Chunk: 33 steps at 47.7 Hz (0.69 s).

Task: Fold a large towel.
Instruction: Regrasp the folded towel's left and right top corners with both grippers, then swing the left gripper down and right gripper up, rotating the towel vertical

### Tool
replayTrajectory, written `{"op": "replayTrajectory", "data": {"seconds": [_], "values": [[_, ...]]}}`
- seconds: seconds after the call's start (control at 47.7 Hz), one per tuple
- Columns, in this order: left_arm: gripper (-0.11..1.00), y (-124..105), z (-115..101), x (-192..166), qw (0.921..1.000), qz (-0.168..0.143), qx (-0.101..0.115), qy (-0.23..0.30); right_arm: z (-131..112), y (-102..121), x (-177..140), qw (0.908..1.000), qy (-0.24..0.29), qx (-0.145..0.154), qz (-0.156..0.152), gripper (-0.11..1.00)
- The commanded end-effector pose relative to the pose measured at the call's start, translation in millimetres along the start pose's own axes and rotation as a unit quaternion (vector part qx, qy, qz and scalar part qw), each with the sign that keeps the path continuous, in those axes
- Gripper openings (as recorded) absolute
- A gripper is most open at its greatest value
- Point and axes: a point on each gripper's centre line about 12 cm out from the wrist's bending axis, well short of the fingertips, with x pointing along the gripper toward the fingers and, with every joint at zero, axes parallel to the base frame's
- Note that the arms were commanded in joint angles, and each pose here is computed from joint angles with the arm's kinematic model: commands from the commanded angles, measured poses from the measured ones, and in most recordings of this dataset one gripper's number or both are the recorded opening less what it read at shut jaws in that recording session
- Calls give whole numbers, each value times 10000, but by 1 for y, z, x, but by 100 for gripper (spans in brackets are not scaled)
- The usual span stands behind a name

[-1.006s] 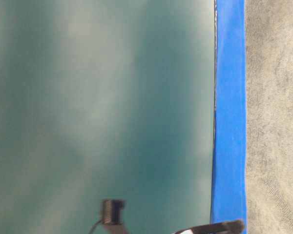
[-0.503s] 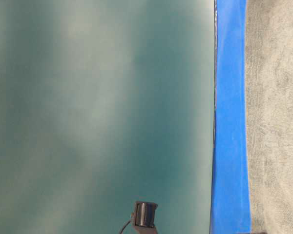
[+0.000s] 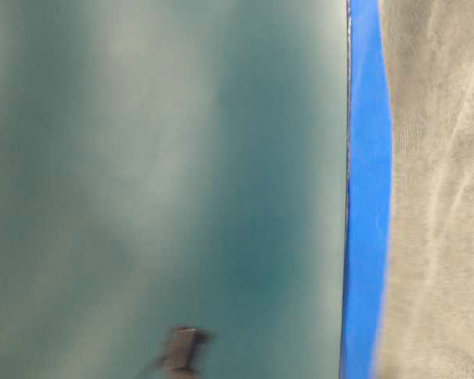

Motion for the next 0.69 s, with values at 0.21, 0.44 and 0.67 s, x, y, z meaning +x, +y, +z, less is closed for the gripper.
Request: {"op": "replayTrajectory", "data": {"seconds": [0.21,0.44,0.67], "values": [[4,-27,24,-130,9892,-307,155,-1424,36,20,-100,9909,-1043,-23,852,2],[4,-39,18,-161,9823,-518,159,-1791,51,34,-132,9804,-1473,-168,1297,2],[4,-77,22,-168,9676,-1048,474,-2250,68,23,-127,9794,-1832,-178,825,2]]}}
